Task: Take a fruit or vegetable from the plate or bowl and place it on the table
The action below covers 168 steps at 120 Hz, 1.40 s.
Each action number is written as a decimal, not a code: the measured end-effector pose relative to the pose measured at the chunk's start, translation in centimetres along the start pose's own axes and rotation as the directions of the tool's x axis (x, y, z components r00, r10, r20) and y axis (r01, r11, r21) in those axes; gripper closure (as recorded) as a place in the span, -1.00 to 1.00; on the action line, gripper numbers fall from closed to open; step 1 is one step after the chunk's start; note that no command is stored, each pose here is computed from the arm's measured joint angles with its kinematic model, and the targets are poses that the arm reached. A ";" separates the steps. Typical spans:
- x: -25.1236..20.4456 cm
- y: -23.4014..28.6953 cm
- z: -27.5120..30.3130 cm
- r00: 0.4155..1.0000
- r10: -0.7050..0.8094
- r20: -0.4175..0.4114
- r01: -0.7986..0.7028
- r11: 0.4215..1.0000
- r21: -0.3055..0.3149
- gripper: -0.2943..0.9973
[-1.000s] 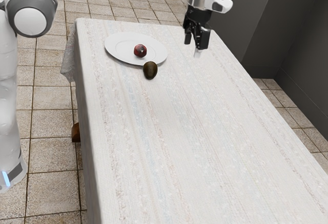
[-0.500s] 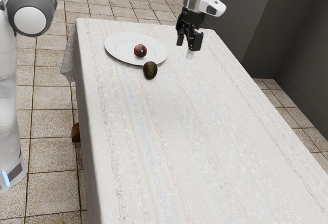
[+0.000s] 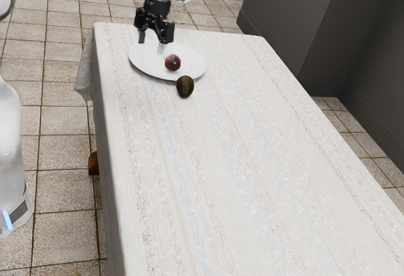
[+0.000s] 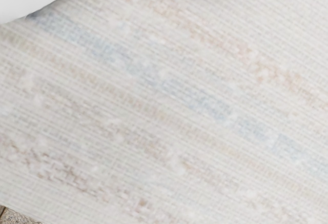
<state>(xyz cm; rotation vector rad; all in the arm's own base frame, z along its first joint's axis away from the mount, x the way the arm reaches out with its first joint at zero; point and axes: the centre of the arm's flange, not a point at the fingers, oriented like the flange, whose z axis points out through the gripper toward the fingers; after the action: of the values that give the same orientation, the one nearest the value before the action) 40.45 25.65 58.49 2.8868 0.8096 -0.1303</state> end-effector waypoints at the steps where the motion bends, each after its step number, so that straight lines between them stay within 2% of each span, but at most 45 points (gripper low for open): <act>1: 0.3 -0.3 0.0 1.000 -0.010 0.000 0.010 1.000 0.002 -0.54; 14: 7.1 -2.1 -0.8 0.991 -0.126 -0.035 0.128 0.988 0.083 -0.54; 20: 9.9 -2.4 0.1 0.986 -0.164 -0.035 0.167 0.981 0.102 -0.54; 36: 14.1 -6.0 2.0 0.962 -0.271 -0.033 0.273 0.956 0.105 -0.54; 52: 16.9 -6.3 4.0 0.953 -0.302 -0.027 0.303 0.946 0.120 -0.54; 81: 19.4 -6.0 6.9 0.948 -0.317 -0.008 0.316 0.942 0.111 -0.54; 115: 19.8 -6.3 6.8 0.943 -0.331 -0.033 0.333 0.938 0.095 -0.54; 168: 23.1 -7.1 10.8 0.931 -0.360 -0.055 0.363 0.929 0.073 -0.54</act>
<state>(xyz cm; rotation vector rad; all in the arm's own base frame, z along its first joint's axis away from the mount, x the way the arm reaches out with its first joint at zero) 55.91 41.72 44.23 2.7875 1.3694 -0.1456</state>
